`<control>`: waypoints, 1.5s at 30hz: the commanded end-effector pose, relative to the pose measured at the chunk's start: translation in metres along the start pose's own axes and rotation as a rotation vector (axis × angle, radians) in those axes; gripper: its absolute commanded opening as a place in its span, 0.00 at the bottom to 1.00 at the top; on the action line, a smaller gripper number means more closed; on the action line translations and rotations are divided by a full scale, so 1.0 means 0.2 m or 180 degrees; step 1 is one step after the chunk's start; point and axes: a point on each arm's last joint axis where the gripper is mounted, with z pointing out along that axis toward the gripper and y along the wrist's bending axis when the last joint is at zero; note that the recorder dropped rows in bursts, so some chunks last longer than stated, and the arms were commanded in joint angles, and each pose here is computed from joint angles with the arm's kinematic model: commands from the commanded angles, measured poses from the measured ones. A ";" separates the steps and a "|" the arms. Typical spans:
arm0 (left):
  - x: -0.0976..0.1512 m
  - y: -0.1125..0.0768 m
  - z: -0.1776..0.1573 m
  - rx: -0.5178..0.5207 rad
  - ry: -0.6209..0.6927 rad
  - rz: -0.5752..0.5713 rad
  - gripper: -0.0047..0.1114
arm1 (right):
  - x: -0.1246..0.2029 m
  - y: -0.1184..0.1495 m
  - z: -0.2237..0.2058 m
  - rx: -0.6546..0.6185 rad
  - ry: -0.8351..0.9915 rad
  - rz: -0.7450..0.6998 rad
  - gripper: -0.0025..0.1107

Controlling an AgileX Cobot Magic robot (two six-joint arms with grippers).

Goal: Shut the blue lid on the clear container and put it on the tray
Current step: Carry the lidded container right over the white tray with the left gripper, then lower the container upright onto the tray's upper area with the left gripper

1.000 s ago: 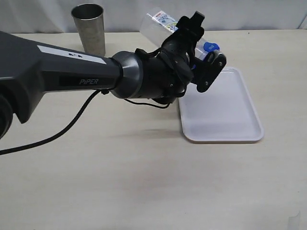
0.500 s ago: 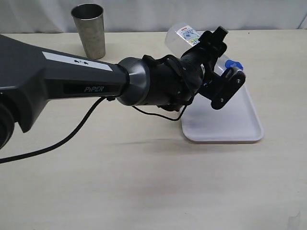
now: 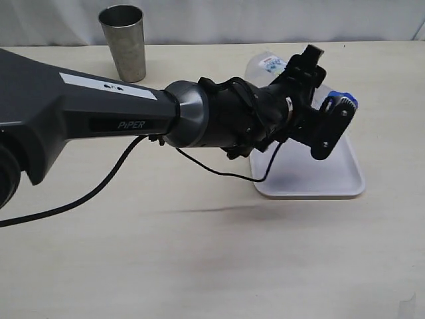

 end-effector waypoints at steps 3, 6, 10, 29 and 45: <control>-0.01 0.12 -0.01 0.0060 -0.0586 -0.1543 0.04 | 0.00 0.00 0.00 0.0010 -0.0022 0.0002 0.06; 0.02 0.20 -0.01 0.0119 -0.0814 -0.2394 0.04 | 0.00 0.00 0.00 0.0010 -0.0022 0.0002 0.06; 0.07 0.28 -0.01 0.0309 -0.1129 -0.3209 0.04 | 0.00 0.00 0.00 0.0010 -0.0022 0.0002 0.06; 0.11 0.08 0.21 0.0483 -0.2554 -0.4543 0.04 | 0.00 0.00 0.00 0.0010 -0.0022 0.0002 0.06; 0.12 -0.07 0.29 0.0783 -0.2034 -0.4577 0.04 | 0.00 0.00 0.00 0.0010 -0.0022 0.0002 0.06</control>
